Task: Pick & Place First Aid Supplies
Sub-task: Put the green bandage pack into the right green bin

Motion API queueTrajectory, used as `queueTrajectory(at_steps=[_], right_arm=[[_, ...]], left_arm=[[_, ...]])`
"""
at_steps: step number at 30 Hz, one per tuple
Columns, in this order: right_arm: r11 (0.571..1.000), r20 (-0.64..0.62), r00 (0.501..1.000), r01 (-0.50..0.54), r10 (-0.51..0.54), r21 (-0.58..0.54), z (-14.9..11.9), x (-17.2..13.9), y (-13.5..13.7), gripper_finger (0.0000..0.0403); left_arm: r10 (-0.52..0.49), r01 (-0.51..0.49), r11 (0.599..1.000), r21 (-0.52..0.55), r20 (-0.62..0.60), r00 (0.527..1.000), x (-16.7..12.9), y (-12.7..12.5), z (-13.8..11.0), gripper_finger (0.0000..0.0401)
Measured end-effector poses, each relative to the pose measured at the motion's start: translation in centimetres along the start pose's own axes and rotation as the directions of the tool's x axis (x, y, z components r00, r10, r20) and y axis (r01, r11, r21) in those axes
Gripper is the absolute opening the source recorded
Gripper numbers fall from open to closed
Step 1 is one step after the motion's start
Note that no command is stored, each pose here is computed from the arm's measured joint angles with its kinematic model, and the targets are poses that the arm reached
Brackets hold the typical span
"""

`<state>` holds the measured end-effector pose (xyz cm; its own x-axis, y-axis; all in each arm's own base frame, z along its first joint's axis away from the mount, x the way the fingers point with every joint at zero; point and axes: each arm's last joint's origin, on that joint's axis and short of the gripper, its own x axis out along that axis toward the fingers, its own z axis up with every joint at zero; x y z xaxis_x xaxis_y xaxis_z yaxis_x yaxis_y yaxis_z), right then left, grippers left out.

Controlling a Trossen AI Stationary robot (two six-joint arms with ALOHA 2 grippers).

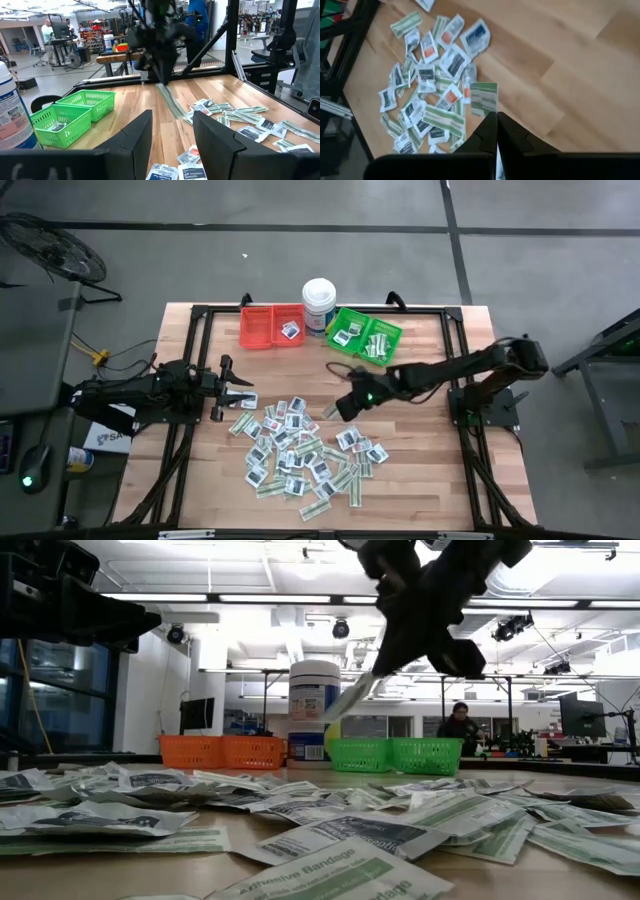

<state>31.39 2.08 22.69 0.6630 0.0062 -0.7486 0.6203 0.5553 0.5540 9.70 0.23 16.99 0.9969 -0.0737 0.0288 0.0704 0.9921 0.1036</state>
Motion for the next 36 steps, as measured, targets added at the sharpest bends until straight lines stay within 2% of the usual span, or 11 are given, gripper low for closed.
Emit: queueTrajectory(at_steps=[11,19,27,36], right_arm=[[0.983,0.007,1.000,0.018,-0.017,-0.184,3.9,-5.8,-3.3,0.0000],[0.964,-0.043,0.997,0.055,-0.069,-0.260,5.4,-7.9,-6.2,0.0000],[0.965,-0.040,0.995,0.074,-0.087,-0.252,7.4,-8.6,-8.7,0.0000],[0.976,0.013,0.984,0.179,-0.179,-0.125,9.5,-9.8,-12.2,0.0000]], left_arm=[[0.003,-0.003,1.000,0.000,-0.001,1.000,0.0,0.0,0.0,0.0140],[0.003,-0.003,1.000,0.000,-0.001,1.000,0.0,0.0,0.0,0.0140],[0.003,-0.003,1.000,0.000,0.000,1.000,0.0,0.0,0.0,0.0140],[0.002,-0.002,1.000,0.000,0.000,1.000,0.0,0.0,0.0,0.0140]])
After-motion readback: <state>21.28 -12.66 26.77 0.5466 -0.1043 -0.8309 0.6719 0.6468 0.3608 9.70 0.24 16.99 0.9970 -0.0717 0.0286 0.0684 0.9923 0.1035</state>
